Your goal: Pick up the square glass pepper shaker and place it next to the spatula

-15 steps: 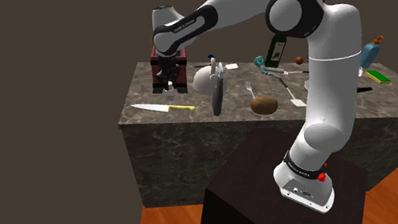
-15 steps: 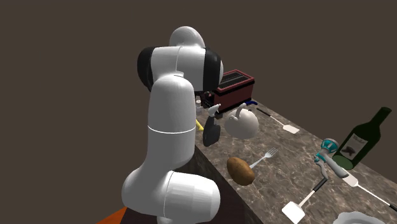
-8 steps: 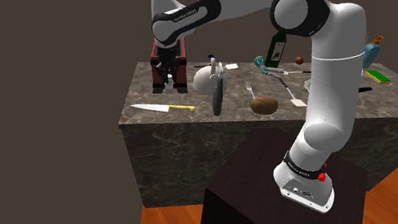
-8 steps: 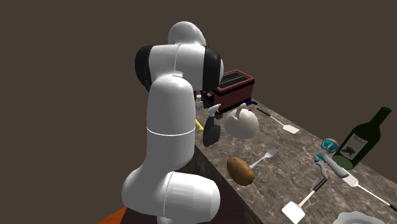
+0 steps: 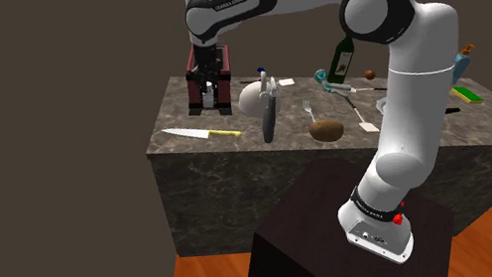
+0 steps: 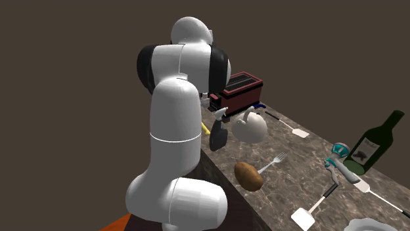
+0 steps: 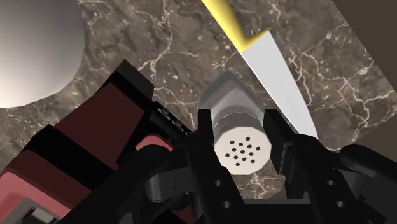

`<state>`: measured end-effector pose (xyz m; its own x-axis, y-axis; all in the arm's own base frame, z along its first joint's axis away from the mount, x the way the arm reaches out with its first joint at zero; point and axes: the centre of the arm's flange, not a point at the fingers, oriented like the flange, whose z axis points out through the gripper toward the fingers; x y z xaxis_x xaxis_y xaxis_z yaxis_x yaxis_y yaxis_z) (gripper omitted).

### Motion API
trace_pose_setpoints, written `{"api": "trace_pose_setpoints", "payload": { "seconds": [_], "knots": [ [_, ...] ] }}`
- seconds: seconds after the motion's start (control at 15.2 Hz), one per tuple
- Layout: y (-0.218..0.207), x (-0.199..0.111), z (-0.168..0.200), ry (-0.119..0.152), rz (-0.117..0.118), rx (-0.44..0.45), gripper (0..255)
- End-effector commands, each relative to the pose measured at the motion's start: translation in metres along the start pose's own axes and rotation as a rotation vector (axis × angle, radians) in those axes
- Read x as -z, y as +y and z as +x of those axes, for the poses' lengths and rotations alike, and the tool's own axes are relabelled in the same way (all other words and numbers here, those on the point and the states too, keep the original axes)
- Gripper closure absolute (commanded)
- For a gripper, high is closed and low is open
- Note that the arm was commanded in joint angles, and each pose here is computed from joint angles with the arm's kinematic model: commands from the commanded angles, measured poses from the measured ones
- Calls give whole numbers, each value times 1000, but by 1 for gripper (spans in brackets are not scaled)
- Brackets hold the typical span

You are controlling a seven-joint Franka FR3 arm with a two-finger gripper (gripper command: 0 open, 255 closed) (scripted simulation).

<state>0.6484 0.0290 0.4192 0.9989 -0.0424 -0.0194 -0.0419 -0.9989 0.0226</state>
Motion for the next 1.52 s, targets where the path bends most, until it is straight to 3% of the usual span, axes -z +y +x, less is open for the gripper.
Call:
{"api": "trace_pose_setpoints", "payload": {
  "seconds": [0.0, 0.66, 1.45],
  "knots": [
    [0, 11, -1, 0, 0, 0, 255],
    [1, 60, -2, 0, 0, 0, 255],
    [111, 56, -116, 0, 0, 0, 255]
  ]
}}
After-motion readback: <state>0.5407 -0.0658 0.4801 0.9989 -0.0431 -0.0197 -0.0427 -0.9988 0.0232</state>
